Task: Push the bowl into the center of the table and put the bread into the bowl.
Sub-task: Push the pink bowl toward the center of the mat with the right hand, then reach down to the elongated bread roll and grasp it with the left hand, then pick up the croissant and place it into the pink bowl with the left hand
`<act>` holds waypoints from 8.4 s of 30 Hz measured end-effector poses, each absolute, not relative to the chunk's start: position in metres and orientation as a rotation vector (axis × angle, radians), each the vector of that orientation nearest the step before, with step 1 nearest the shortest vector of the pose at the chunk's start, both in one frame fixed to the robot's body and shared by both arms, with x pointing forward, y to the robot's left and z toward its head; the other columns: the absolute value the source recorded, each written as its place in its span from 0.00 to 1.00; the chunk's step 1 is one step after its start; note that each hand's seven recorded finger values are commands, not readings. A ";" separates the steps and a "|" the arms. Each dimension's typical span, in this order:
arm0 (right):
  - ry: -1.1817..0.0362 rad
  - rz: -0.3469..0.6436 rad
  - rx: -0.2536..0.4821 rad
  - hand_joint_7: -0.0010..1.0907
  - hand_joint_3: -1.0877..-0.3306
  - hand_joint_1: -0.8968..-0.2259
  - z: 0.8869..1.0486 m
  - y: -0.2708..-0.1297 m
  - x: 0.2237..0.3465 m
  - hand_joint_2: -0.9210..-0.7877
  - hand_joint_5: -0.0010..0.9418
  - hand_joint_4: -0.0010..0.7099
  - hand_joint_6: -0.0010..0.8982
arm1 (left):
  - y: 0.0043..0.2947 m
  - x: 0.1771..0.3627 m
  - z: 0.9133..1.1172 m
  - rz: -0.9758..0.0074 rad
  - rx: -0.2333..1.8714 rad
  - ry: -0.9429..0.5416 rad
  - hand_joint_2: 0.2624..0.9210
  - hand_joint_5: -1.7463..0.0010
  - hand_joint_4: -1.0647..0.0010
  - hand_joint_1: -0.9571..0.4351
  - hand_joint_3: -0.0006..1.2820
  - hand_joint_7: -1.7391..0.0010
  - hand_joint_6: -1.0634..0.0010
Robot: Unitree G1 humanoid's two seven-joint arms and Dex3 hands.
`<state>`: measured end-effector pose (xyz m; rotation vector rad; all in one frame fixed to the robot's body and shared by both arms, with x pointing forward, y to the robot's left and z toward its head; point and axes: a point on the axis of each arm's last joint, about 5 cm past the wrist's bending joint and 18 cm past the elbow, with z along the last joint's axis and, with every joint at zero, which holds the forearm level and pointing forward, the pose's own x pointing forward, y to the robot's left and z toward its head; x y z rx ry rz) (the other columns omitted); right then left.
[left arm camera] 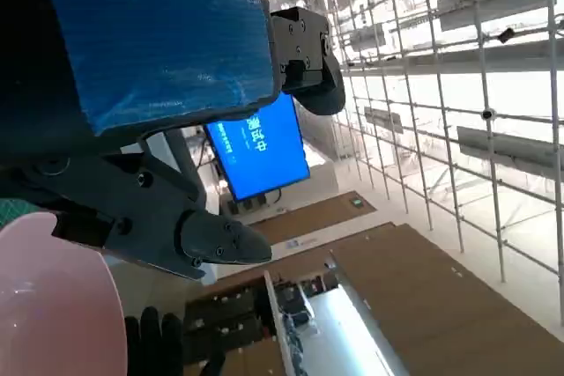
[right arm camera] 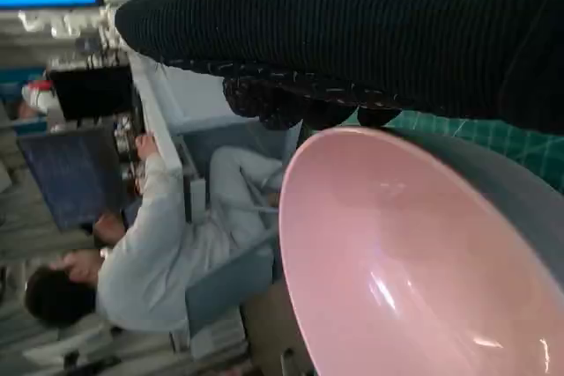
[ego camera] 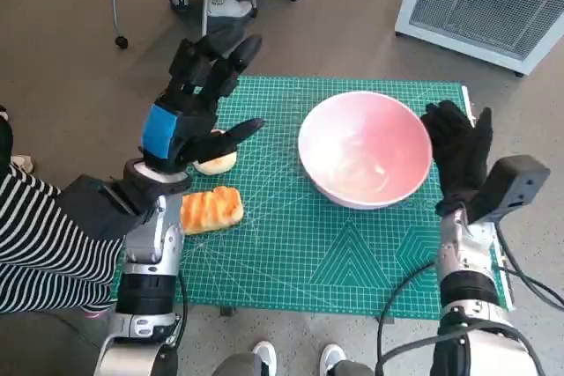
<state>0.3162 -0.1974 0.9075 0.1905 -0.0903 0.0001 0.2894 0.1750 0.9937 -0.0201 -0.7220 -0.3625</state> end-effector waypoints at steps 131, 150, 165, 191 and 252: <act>-0.785 0.291 0.079 0.28 0.53 0.27 0.998 -0.165 0.275 0.00 0.01 0.28 0.22 | 0.268 0.228 1.062 -0.634 0.991 -0.145 0.81 1.00 0.82 0.80 0.00 0.98 0.65; -0.779 0.286 0.090 0.29 0.53 0.28 0.997 -0.166 0.274 0.00 0.00 0.29 0.21 | 0.250 0.227 1.036 -0.662 1.055 -0.025 0.80 0.99 0.76 0.74 0.00 0.99 0.62; -0.772 0.285 0.088 0.30 0.53 0.29 0.995 -0.167 0.273 0.00 0.00 0.29 0.21 | 0.241 0.237 1.004 -0.662 1.021 0.031 0.82 1.00 0.74 0.68 0.00 1.00 0.62; -0.760 0.278 0.077 0.30 0.53 0.30 0.990 -0.170 0.268 0.00 0.00 0.29 0.21 | 0.232 0.252 0.968 -0.592 1.145 0.109 0.89 0.92 0.38 0.68 0.01 0.92 0.38; -0.735 0.275 0.075 0.31 0.51 0.31 0.984 -0.170 0.272 0.00 0.00 0.28 0.20 | 0.238 0.257 0.944 -0.476 1.198 -0.063 1.00 0.35 0.31 0.69 0.05 0.32 0.44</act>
